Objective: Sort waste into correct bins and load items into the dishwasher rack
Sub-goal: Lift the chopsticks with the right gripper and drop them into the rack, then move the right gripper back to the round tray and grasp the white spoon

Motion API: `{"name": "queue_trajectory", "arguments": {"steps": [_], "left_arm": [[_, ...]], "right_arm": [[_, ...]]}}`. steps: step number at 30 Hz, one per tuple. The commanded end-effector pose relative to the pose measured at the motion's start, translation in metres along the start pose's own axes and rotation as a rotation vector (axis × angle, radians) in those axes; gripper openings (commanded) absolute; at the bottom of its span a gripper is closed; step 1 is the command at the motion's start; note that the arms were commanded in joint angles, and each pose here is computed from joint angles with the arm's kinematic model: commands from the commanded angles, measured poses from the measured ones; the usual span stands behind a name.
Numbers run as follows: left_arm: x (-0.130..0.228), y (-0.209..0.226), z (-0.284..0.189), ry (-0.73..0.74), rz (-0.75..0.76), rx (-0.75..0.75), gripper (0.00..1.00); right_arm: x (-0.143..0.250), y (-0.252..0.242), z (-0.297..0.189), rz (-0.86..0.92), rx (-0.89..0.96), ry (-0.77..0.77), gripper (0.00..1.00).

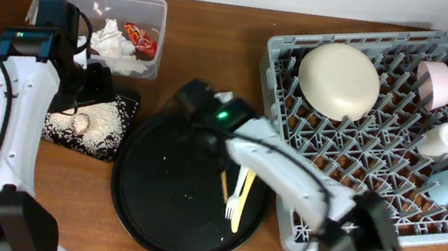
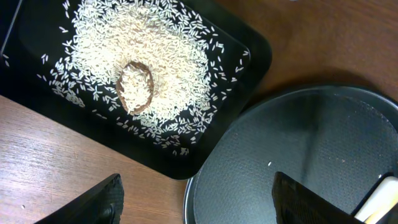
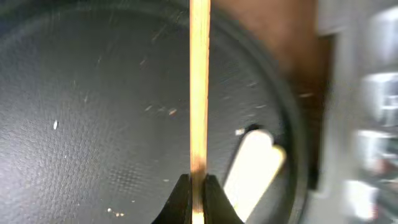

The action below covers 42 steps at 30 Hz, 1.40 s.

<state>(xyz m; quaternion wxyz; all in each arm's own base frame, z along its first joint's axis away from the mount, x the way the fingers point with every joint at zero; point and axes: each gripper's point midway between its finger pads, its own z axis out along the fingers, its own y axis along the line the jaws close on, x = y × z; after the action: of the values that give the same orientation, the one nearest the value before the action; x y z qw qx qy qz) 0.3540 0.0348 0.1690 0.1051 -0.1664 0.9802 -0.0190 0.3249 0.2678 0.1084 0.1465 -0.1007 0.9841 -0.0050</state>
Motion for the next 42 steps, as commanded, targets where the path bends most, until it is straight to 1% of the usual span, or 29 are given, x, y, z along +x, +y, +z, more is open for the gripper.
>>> {"name": "queue_trajectory", "arguments": {"steps": [1, 3, 4, 5, 7, 8, 9, 11, 13, 16, 18, 20, 21, 23, 24, 25, 26, 27, 28, 29, 30, 31, 33, 34, 37, 38, 39, 41, 42], "left_arm": [[-0.001, -0.001, -0.008, -0.021, -0.001, 0.008, 0.76], [-0.001, -0.001, -0.008, -0.021, -0.001, 0.008, 0.76], [-0.001, -0.001, -0.008, -0.021, -0.001, 0.008, 0.76], [-0.001, -0.001, -0.008, -0.021, -0.001, 0.008, 0.76], [-0.001, -0.001, -0.008, -0.021, -0.001, 0.008, 0.76], [-0.001, -0.001, -0.008, -0.021, -0.001, 0.008, 0.76], [-0.001, -0.001, -0.008, -0.021, -0.001, 0.008, 0.76], [-0.001, -0.002, -0.008, -0.021, -0.001, 0.009, 0.76], [-0.001, -0.001, -0.008, -0.018, -0.001, 0.008, 0.76], [0.000, -0.001, -0.008, -0.017, -0.001, 0.007, 0.76], [0.000, -0.001, -0.008, -0.017, -0.001, 0.007, 0.76], [0.000, -0.001, -0.008, -0.017, -0.001, 0.007, 0.76], [0.000, -0.001, -0.008, -0.017, -0.001, 0.008, 0.76], [0.000, -0.001, -0.008, -0.017, -0.001, 0.007, 0.76], [0.000, -0.001, -0.008, -0.016, -0.001, 0.007, 0.76], [0.000, -0.001, -0.008, -0.016, -0.001, 0.007, 0.76], [0.000, -0.001, -0.008, -0.016, -0.001, 0.007, 0.76], [0.000, -0.001, -0.008, -0.014, -0.001, 0.007, 0.76], [0.000, -0.001, -0.008, -0.014, -0.001, 0.007, 0.76], [0.000, -0.001, -0.008, -0.014, -0.001, 0.007, 0.76], [0.000, -0.001, -0.008, -0.014, -0.001, 0.007, 0.76], [0.000, -0.001, -0.008, -0.014, -0.001, 0.007, 0.76], [0.000, -0.001, -0.008, -0.014, -0.001, 0.007, 0.76], [0.000, -0.001, -0.008, -0.014, -0.001, 0.007, 0.76], [0.001, -0.001, -0.008, -0.013, -0.001, 0.007, 0.76], [0.001, -0.001, -0.008, -0.011, -0.001, 0.006, 0.76], [0.002, -0.001, -0.008, -0.007, -0.001, 0.005, 0.76], [0.003, -0.001, -0.008, -0.004, -0.001, 0.004, 0.76], [0.003, -0.001, -0.008, -0.005, -0.001, 0.005, 0.76]], "right_arm": [[-0.035, -0.058, -0.054, 0.050, 0.007, -0.122, 0.05], [-0.036, -0.092, -0.069, 0.039, 0.033, -0.126, 0.04], [-0.027, -0.125, -0.069, 0.058, 0.076, -0.071, 0.04], [-0.021, -0.144, -0.064, 0.090, 0.102, -0.032, 0.04], [-0.016, -0.166, -0.055, 0.129, 0.125, 0.003, 0.04], [-0.011, -0.172, -0.049, 0.114, 0.134, 0.023, 0.04], [-0.001, -0.176, -0.035, 0.062, 0.139, 0.061, 0.04], [0.005, -0.162, -0.014, -0.037, 0.062, 0.072, 0.04], [0.003, -0.158, -0.004, -0.076, 0.038, 0.050, 0.04], [0.003, -0.156, 0.001, -0.097, 0.028, 0.045, 0.04], [0.007, -0.155, 0.012, -0.108, 0.031, 0.078, 0.04], [0.004, -0.153, 0.018, -0.107, 0.024, 0.077, 0.05], [0.004, -0.153, 0.018, -0.107, 0.023, 0.075, 0.16], [0.002, -0.153, 0.018, -0.106, 0.022, 0.067, 0.30], [0.001, -0.153, 0.018, -0.106, 0.022, 0.064, 0.35], [0.000, -0.153, 0.018, -0.105, 0.022, 0.060, 0.36], [-0.001, -0.152, 0.016, -0.100, 0.020, 0.056, 0.39], [-0.006, -0.148, 0.006, -0.093, -0.004, 0.044, 0.41], [-0.014, -0.143, -0.009, -0.086, -0.033, 0.019, 0.43], [-0.023, -0.139, -0.027, -0.038, -0.059, -0.012, 0.45], [-0.033, -0.125, -0.052, 0.030, -0.145, -0.050, 0.47], [-0.034, -0.115, -0.060, 0.049, -0.188, -0.056, 0.49], [-0.011, -0.087, -0.056, 0.088, -0.212, 0.027, 0.53], [0.007, -0.072, -0.044, 0.095, -0.206, 0.089, 0.55], [0.045, -0.044, -0.002, 0.060, -0.182, 0.202, 0.55], [0.057, -0.040, 0.016, 0.098, -0.151, 0.230, 0.54], [0.071, -0.045, 0.036, 0.185, -0.083, 0.268, 0.54], [0.087, -0.047, 0.059, 0.265, -0.059, 0.304, 0.54], [0.094, -0.041, 0.067, 0.279, -0.093, 0.316, 0.53]]}}
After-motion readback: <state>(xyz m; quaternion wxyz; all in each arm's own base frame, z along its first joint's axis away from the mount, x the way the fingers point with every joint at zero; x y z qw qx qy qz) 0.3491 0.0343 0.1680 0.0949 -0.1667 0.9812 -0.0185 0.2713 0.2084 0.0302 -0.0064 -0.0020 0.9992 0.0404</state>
